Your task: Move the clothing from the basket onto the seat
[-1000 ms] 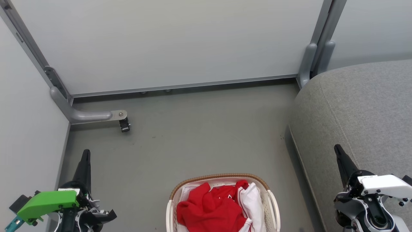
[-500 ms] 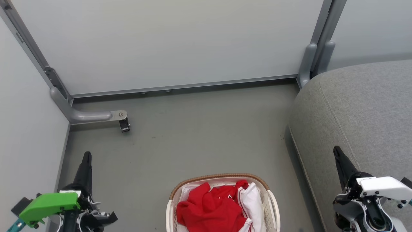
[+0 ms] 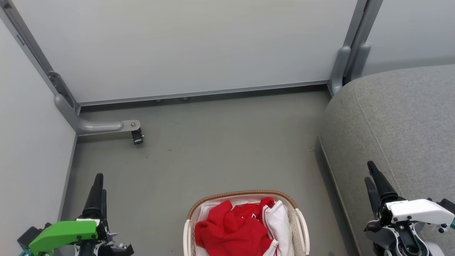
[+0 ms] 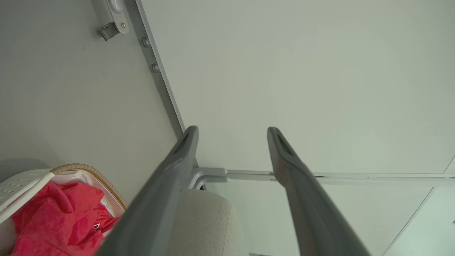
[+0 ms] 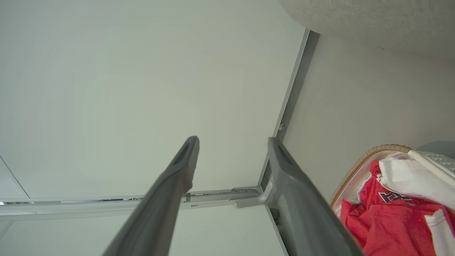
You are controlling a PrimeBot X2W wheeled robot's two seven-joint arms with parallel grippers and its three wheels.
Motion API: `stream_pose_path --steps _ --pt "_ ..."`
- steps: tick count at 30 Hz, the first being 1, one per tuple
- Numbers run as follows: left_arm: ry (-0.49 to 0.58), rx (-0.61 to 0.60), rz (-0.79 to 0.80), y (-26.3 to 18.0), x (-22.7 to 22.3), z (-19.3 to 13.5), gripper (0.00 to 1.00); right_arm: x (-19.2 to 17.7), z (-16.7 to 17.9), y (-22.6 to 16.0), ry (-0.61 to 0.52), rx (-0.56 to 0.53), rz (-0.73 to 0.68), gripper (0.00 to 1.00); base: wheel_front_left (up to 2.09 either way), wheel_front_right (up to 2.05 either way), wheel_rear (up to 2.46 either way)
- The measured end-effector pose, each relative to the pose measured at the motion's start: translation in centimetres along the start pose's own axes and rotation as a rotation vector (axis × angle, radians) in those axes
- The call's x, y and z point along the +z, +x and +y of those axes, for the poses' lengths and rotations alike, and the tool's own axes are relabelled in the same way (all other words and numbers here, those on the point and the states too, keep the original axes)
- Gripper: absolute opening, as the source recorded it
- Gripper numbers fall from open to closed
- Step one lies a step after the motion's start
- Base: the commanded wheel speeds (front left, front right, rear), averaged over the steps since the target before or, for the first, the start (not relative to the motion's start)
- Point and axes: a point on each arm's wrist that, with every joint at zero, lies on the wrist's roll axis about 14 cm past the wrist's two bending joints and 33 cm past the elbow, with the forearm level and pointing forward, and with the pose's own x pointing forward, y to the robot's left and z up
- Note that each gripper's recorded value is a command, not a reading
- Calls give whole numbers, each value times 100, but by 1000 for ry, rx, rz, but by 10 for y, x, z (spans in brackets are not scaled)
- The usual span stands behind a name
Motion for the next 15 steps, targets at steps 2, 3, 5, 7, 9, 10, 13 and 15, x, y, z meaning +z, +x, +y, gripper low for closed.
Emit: stream_pose_path --steps 2,3,5,7,9,10,13,15 --pt "41 2 -2 1 0 0 100 2 1 1 -29 2 -6 100 0 0 0" --pt "61 2 -1 1 0 0 100 2 2 2 -46 4 -8 100 0 0 0" --pt "106 4 -1 1 -1 0 100 2 4 3 -82 8 -9 100 0 0 0" --pt "150 5 2 2 -2 0 100 3 6 4 -119 13 -10 100 0 0 0" --pt "192 10 7 2 -4 2 100 3 8 6 -161 19 -9 100 0 0 0" --pt "217 11 9 3 -5 2 100 2 8 6 -185 19 -6 100 0 0 0" --pt "280 11 8 5 -5 2 100 1 9 7 -246 22 -2 100 0 0 0" --pt "320 14 7 5 -4 3 100 1 10 8 -288 27 2 100 0 0 0"
